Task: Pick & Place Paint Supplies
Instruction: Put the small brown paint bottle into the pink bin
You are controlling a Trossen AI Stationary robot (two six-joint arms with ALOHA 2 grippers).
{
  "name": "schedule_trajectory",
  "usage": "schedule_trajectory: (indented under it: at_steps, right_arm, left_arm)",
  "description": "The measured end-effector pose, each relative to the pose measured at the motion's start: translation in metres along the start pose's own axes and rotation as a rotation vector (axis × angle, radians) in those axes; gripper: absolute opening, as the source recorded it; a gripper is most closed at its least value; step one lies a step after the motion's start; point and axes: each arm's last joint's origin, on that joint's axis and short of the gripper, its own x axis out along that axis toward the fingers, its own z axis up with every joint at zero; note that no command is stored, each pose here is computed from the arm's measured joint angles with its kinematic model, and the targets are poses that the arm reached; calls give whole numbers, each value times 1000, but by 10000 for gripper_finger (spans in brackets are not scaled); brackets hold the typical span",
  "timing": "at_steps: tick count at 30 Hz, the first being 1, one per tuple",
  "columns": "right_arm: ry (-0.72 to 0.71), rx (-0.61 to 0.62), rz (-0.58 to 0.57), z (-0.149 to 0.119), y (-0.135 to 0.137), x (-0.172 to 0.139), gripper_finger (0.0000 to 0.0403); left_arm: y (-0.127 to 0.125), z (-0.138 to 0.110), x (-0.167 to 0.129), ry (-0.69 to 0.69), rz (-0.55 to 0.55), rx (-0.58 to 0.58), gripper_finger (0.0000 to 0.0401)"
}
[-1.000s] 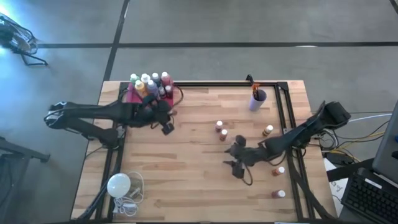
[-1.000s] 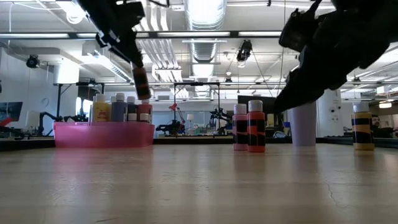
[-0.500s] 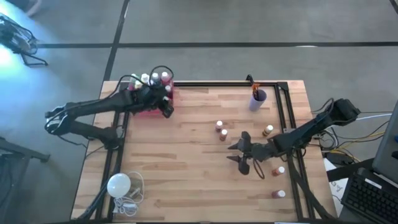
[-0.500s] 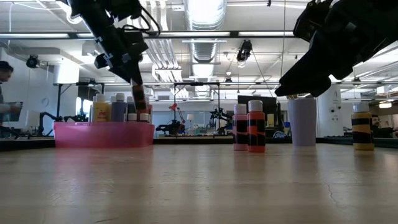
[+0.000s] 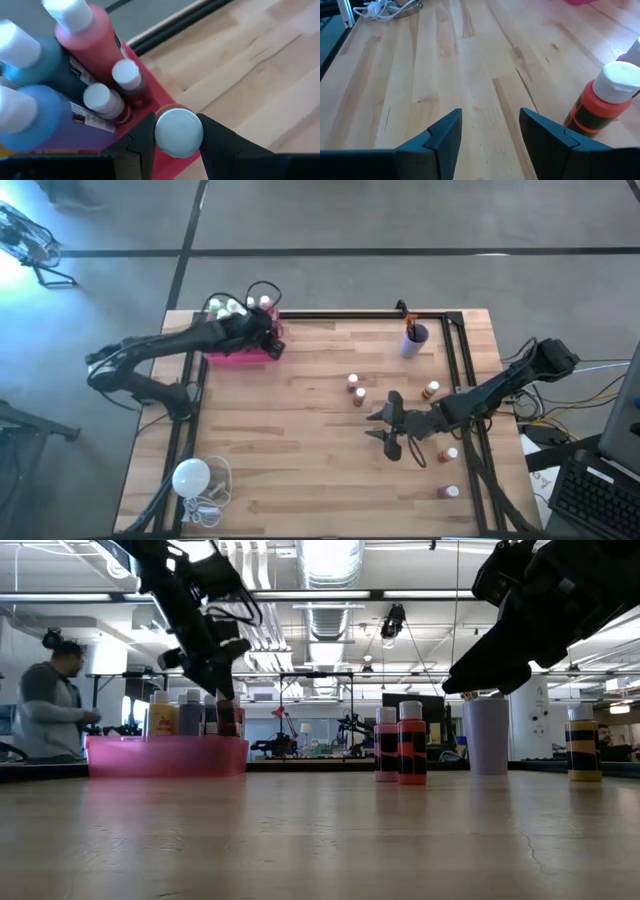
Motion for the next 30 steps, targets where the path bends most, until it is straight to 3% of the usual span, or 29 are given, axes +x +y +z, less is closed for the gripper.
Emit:
schedule_trajectory:
  at_steps: [16,30]
  right_arm:
    - [28,-15,-14,-6,0,6,212]
    - [26,-17,-13,-6,0,6,182]
  left_arm:
    - [7,-1,44,76,76,-79,127]
    - [7,-2,67,88,106,-119,127]
